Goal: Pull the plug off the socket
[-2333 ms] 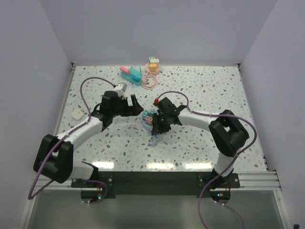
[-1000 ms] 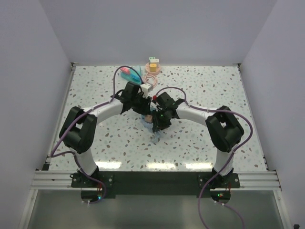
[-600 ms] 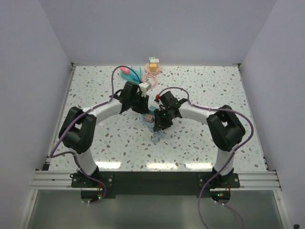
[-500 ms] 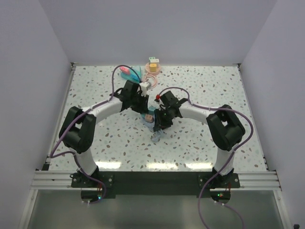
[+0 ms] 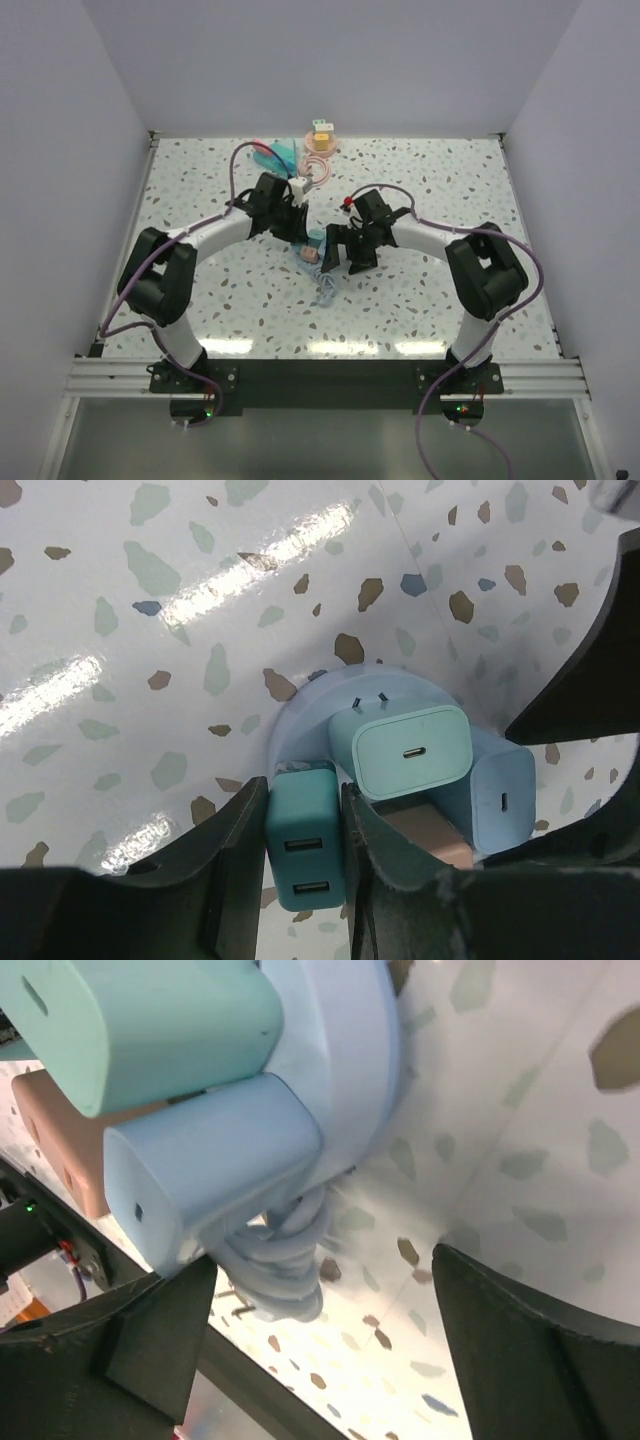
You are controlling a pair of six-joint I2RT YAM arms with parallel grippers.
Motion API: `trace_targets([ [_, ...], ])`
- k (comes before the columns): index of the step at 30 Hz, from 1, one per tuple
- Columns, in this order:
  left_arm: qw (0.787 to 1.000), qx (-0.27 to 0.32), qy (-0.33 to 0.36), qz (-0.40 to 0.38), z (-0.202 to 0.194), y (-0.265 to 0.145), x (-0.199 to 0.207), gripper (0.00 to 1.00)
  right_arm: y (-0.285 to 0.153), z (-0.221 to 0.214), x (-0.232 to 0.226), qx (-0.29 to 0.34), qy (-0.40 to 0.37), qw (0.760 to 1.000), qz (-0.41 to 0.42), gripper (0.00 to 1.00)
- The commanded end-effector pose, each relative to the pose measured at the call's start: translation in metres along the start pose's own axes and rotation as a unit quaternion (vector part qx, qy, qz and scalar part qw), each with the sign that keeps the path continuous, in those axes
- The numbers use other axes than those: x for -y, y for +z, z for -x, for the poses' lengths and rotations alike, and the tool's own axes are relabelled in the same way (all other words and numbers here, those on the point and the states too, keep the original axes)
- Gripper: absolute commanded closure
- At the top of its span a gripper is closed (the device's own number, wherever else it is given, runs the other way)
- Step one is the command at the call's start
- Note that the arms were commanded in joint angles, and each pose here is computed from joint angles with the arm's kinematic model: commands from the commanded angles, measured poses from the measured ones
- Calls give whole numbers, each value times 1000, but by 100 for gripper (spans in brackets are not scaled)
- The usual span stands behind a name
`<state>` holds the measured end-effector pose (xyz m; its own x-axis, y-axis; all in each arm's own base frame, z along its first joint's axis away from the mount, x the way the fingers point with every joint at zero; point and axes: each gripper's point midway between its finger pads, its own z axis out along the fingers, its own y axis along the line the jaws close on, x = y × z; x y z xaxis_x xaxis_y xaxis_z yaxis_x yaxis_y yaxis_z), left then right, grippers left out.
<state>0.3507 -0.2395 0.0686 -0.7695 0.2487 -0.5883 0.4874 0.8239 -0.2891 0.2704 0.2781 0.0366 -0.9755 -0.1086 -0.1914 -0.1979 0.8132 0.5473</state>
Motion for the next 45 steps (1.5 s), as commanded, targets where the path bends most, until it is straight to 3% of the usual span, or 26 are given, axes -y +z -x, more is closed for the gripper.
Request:
trace_targets([
  [1, 999, 31, -13, -36, 11, -13, 13, 100, -26, 11, -4, 43, 24, 999, 16, 3],
  [6, 990, 92, -33, -103, 33, -31, 26, 100, -40, 28, -3, 92, 79, 989, 81, 1],
  [7, 988, 96, -45, -111, 31, -34, 28, 100, -45, 39, -14, 103, 87, 982, 130, 1],
  [16, 980, 111, -72, -149, 22, -32, 35, 100, -37, 53, -44, 101, 120, 950, 268, 1],
  [25, 976, 131, -94, -149, 24, -35, 34, 100, -14, 26, -27, 53, 166, 955, 241, 1],
  [33, 973, 148, -108, -140, 29, -38, 31, 100, -2, 18, -49, 24, 156, 955, 251, 3],
  [36, 972, 155, -110, -139, 31, -41, 31, 100, 3, 16, -44, 24, 162, 958, 235, 16],
  [40, 971, 160, -109, -139, 34, -45, 33, 100, 6, 19, -38, 37, 166, 961, 216, 51],
  [41, 971, 159, -109, -140, 33, -45, 33, 100, 7, 21, -34, 43, 167, 963, 206, 68],
  [44, 970, 165, -103, -148, 37, -52, 37, 100, 12, 18, -25, 35, 165, 970, 176, 88],
  [45, 969, 166, -100, -151, 39, -54, 39, 100, 13, 24, -22, 43, 163, 973, 160, 90],
])
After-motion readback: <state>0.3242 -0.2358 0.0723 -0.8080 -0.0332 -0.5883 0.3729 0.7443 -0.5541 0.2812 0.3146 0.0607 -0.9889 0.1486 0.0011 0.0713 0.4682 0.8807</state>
